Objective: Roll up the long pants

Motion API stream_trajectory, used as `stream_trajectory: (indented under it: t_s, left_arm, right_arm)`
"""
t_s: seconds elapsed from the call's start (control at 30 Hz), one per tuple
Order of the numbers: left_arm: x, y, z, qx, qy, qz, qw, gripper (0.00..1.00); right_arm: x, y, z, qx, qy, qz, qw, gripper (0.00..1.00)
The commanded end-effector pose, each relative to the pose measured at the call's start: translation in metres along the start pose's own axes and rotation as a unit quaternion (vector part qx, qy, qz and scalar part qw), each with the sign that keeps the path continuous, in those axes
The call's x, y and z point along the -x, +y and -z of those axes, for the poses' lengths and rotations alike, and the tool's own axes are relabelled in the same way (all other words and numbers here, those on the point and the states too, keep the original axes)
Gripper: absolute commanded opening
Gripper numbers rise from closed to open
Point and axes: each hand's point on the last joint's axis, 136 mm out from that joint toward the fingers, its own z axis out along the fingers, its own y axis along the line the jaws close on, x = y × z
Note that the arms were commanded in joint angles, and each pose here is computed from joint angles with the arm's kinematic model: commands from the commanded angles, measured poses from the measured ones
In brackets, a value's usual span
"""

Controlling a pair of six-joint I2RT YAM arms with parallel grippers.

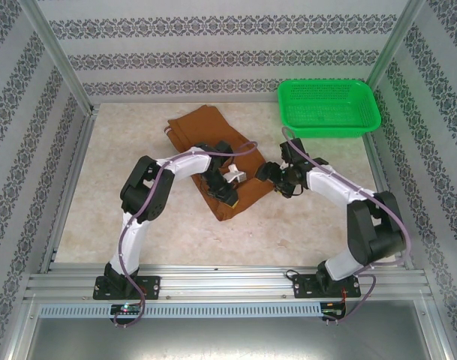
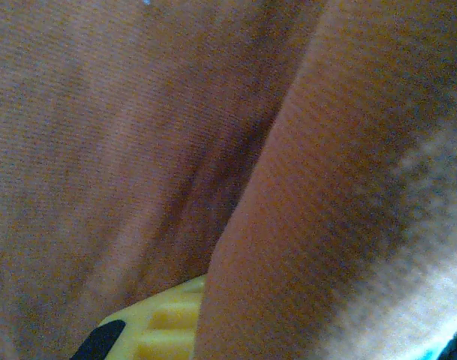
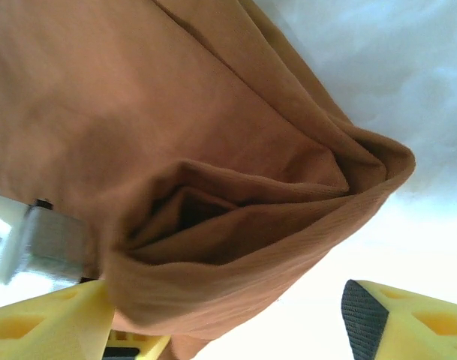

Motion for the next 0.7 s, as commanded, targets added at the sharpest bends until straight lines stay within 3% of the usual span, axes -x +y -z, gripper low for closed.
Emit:
stream_trajectory:
  t_s: [0.0,0.33,0.4,0.57,0.67]
  left_arm:
    - [0.005,0.008,-0.003,-0.013,-0.001,-0.002,1.000,0.04]
    - [0.007,0.003,0.003,-0.024,-0.022,-0.024,0.999,0.07]
    - [0.014,-0.001,0.011,-0.013,-0.053,-0.045,0.997,0.12]
    - [0.022,-0.001,0.049,0.095,-0.129,-0.088,0.983,0.36]
    - [0.019,-0.009,0.070,0.136,-0.142,-0.102,0.975,0.41]
  right_arm:
    - [-0.001,0.011,-0.010,0.017,0.014,0.018,1.000,0.81]
    - [-0.001,0.000,-0.056,-0.018,0.049,0.021,0.998,0.78]
    - [-0.002,-0.001,-0.062,-0.023,0.058,0.025,0.998,0.77]
    - [-0.005,-0.011,-0.065,-0.039,0.066,0.020,0.997,0.78]
    - [-0.008,-0.014,-0.068,-0.041,0.072,0.018,0.996,0.78]
